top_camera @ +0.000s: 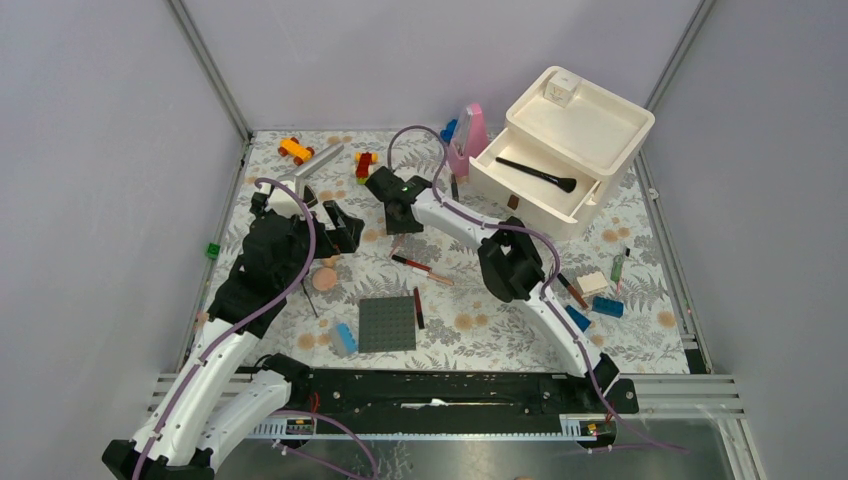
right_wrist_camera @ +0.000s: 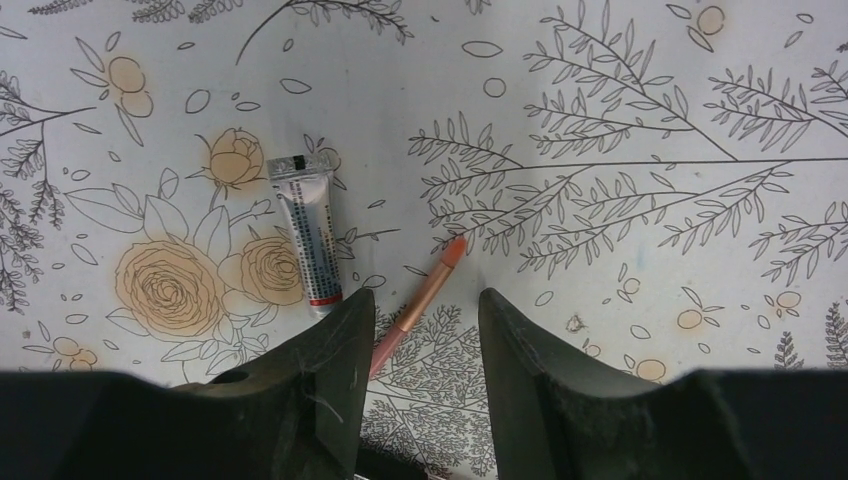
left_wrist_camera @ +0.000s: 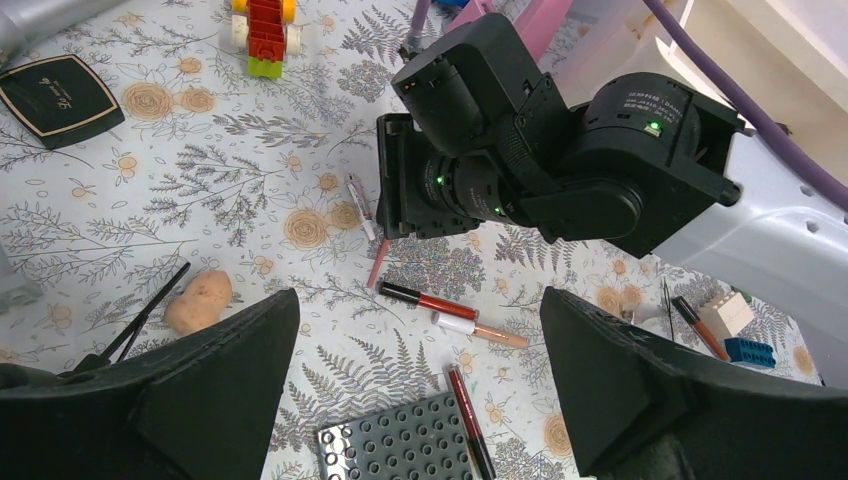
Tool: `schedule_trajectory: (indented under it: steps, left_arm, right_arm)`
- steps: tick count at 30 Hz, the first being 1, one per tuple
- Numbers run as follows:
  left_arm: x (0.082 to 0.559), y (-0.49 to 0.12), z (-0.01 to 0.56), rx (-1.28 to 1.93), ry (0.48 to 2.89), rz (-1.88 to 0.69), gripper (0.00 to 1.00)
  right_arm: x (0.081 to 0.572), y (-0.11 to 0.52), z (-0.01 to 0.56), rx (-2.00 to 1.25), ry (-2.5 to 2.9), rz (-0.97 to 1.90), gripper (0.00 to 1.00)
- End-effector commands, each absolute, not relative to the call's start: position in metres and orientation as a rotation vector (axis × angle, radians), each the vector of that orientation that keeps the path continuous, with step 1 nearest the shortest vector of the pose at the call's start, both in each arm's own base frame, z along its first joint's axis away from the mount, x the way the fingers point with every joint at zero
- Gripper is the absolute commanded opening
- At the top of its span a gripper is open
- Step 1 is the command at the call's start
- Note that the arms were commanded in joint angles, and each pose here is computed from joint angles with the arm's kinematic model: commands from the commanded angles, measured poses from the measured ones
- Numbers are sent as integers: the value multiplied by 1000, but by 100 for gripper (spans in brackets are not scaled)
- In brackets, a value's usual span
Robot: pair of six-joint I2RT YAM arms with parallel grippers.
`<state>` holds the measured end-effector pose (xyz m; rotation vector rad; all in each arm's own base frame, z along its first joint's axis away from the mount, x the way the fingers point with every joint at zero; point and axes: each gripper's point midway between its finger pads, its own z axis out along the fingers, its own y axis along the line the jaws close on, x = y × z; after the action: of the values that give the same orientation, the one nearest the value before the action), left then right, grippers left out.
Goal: Organize the makeup
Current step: Pick up the makeup brush from the center of the board.
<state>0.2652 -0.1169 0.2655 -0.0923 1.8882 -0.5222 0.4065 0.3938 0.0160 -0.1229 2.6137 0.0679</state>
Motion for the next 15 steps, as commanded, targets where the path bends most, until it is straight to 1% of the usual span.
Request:
schedule_trajectory:
  steps: [1, 8, 12, 13, 15]
  left_arm:
    - [269, -119, 283, -91, 1814, -556, 99]
    - [269, -119, 284, -91, 1812, -557, 99]
    - [269, -119, 283, -94, 1815, -553, 99]
    - [269, -119, 282, -95, 1816, -552, 99]
    - [270, -118, 282, -96, 1816, -551, 99]
  right_arm:
    - [397, 396, 10, -214, 2621, 2, 50]
    - [373, 387, -2, -345, 2640, -104, 49]
    - [363, 379, -10, -378, 2661, -163, 48]
    - [361, 377, -11, -381, 2664, -169, 46]
    - [359, 374, -14, -391, 2669, -181, 40]
